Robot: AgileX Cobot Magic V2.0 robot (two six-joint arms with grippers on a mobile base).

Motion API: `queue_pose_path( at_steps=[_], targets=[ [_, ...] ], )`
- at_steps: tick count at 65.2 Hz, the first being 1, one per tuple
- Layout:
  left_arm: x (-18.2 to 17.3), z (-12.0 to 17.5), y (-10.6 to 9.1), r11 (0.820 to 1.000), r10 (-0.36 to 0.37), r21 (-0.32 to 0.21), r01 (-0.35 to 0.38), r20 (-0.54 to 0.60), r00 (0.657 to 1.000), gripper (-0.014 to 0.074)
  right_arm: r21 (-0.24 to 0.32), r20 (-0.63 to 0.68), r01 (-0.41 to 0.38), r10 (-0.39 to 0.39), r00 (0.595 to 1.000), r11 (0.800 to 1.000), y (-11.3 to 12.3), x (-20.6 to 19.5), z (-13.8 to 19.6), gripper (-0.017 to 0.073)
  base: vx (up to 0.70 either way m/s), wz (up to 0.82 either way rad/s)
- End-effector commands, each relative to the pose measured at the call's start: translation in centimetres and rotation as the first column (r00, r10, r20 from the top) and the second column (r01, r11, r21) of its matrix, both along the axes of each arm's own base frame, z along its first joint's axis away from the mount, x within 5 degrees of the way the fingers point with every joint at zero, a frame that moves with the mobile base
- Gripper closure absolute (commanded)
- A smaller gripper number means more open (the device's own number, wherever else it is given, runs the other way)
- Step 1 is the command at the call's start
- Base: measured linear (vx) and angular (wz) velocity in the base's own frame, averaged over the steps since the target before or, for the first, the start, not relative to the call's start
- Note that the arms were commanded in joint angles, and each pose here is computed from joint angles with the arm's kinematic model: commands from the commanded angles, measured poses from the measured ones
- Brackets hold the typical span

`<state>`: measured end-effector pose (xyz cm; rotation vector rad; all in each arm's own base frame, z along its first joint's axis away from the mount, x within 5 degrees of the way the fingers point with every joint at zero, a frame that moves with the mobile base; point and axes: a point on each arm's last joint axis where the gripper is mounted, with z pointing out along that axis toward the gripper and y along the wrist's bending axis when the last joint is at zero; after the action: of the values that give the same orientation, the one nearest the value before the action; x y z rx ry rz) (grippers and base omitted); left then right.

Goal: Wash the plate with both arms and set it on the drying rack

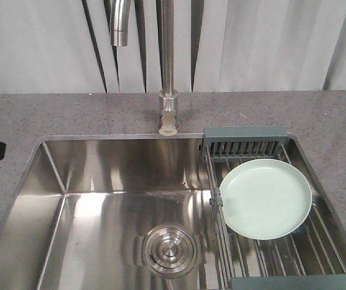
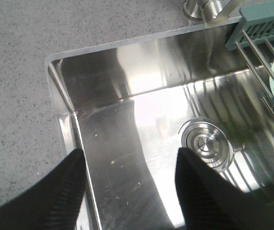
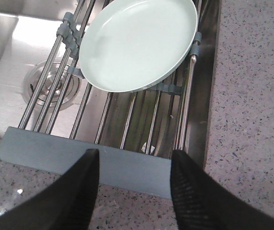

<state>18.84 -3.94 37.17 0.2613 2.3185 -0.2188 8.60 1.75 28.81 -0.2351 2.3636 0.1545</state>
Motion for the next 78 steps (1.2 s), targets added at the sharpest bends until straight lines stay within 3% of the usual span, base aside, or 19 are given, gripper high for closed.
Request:
queue_pose_path(
  at_steps=[1, 29, 43, 51, 58, 65, 70, 78],
  targets=[
    [1.8, 1.7, -0.3, 1.0, 0.004, -0.028, -0.002, 0.069, 0.998, 0.0237, 0.007, 0.072, 0.002, -0.002, 0.997, 1.0, 0.0, 0.4, 1.1, 0.0211, 0.0, 0.0],
    [10.0, -0.3, -1.6, 1.0, -0.023, 0.014, 0.023, -0.015, 1.0, 0.0385, 0.007, 0.074, 0.002, -0.003, 0.997, 1.0, 0.0, 0.4, 1.1, 0.0211, 0.0, 0.0],
    [13.4, -2.0, -2.0, 1.0, -0.015, 0.02, 0.015, -0.014, 1.0, 0.0513, 0.007, 0.072, 0.002, -0.002, 0.997, 1.0, 0.0, 0.4, 1.1, 0.0211, 0.0, 0.0],
    [14.7, -2.6, -2.4, 0.998, -0.058, 0.031, 0.058, -0.014, 0.998, 0.0603, 0.007, 0.072, 0.002, -0.002, 0.997, 1.0, 0.0, 0.4, 1.1, 0.0211, 0.0, 0.0],
    [15.7, -2.9, -3.2, 0.99, -0.138, 0.018, 0.139, -0.006, 0.99, 0.0602, 0.007, 0.072, 0.002, -0.002, 0.997, 1.0, 0.0, 0.4, 1.1, 0.0211, 0.0, 0.0],
    [16.4, -3.0, -4.0, 0.968, -0.253, 0.014, 0.252, 0.022, 0.967, 0.0601, 0.007, 0.072, 0.002, -0.002, 0.997, 1.0, 0.0, 0.4, 1.1, 0.0211, 0.0, 0.0],
    [16.9, -3.4, -4.8, 0.932, -0.361, 0.019, 0.361, 0.056, 0.931, 0.0601, 0.007, 0.072, 0.002, -0.002, 0.997, 1.0, 0.0, 0.4, 1.1, 0.0211, 0.0, 0.0],
    [17.3, -3.7, -6.0, 0.859, -0.509, 0.027, 0.511, 0.138, 0.849, 0.0601, 0.007, 0.072, 0.002, -0.002, 0.997, 1.0, 0.0, 0.4, 1.1, 0.0211, 0.0, 0.0]
  ],
)
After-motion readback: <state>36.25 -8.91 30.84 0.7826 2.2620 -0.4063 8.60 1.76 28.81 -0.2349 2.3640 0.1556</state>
